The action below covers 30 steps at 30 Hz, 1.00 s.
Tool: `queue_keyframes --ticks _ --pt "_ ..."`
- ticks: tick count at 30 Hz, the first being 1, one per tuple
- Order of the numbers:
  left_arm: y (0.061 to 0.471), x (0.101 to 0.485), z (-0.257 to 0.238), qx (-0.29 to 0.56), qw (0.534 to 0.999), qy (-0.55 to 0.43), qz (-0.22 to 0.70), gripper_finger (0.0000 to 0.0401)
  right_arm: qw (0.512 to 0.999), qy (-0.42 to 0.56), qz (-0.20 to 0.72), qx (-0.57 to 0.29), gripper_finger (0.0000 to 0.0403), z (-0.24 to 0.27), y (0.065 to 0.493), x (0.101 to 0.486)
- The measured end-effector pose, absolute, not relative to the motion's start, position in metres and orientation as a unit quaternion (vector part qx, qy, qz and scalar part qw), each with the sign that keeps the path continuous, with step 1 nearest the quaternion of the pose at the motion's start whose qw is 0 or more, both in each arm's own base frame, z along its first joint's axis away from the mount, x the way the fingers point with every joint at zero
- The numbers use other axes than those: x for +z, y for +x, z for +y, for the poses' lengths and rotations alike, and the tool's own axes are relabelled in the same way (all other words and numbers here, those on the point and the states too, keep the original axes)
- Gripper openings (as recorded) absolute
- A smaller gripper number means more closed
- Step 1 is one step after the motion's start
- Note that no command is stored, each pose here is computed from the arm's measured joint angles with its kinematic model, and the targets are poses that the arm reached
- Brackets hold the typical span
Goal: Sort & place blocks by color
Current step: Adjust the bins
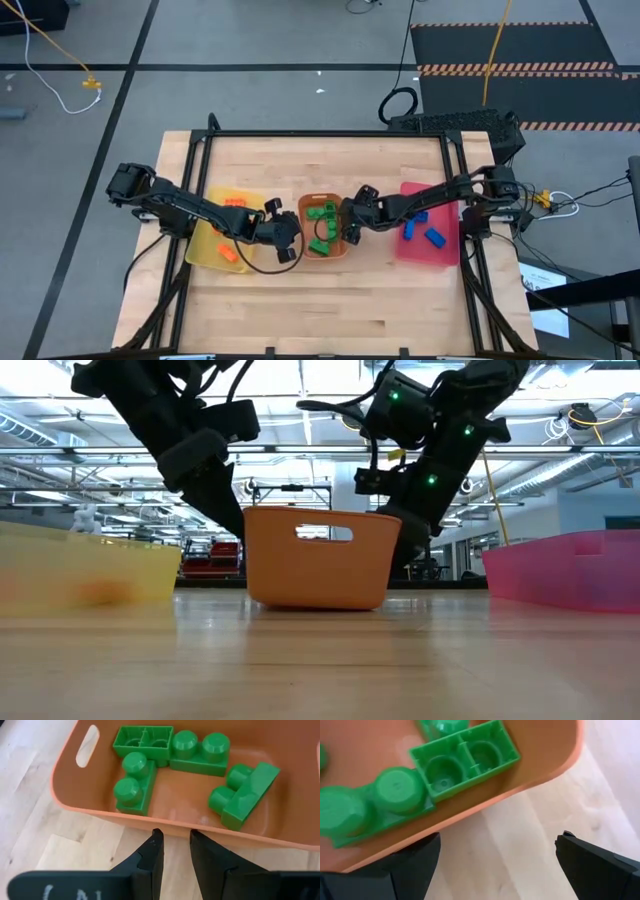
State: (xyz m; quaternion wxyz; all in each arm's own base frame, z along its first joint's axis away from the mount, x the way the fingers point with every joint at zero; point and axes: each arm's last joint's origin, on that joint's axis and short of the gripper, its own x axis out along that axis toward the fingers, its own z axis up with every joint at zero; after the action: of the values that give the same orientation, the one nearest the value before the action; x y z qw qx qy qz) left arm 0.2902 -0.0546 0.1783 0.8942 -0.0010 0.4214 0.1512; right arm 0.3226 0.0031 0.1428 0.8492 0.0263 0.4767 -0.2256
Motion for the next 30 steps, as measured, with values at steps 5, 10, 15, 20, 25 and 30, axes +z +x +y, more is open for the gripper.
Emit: queue_keyframes --ticks 5,10,15,20,25,30 --pt "0.290 0.178 -0.054 0.152 0.894 -0.001 0.422 0.0097 0.851 0.035 0.478 -0.213 0.0376 0.009 0.323 0.143" --pt "0.290 0.178 -0.054 0.148 0.892 0.000 0.426 0.0097 0.849 0.037 0.482 -0.215 0.0376 0.009 0.322 0.142" --pt "0.283 0.173 -0.052 0.152 0.872 0.008 0.465 0.0097 0.844 0.037 0.489 -0.217 0.0376 0.009 0.320 0.141" --pt "0.280 0.171 -0.048 0.163 0.862 0.004 0.480 0.0097 0.838 0.035 0.498 -0.218 0.0376 0.009 0.318 0.140" --pt "0.282 0.172 -0.041 0.168 0.863 0.008 0.477 0.0097 0.836 0.034 0.502 -0.218 0.0376 0.009 0.317 0.140" --pt "0.288 0.175 -0.029 0.184 0.871 0.010 0.456 0.0097 0.836 0.039 0.500 -0.222 0.0376 0.009 0.317 0.140"
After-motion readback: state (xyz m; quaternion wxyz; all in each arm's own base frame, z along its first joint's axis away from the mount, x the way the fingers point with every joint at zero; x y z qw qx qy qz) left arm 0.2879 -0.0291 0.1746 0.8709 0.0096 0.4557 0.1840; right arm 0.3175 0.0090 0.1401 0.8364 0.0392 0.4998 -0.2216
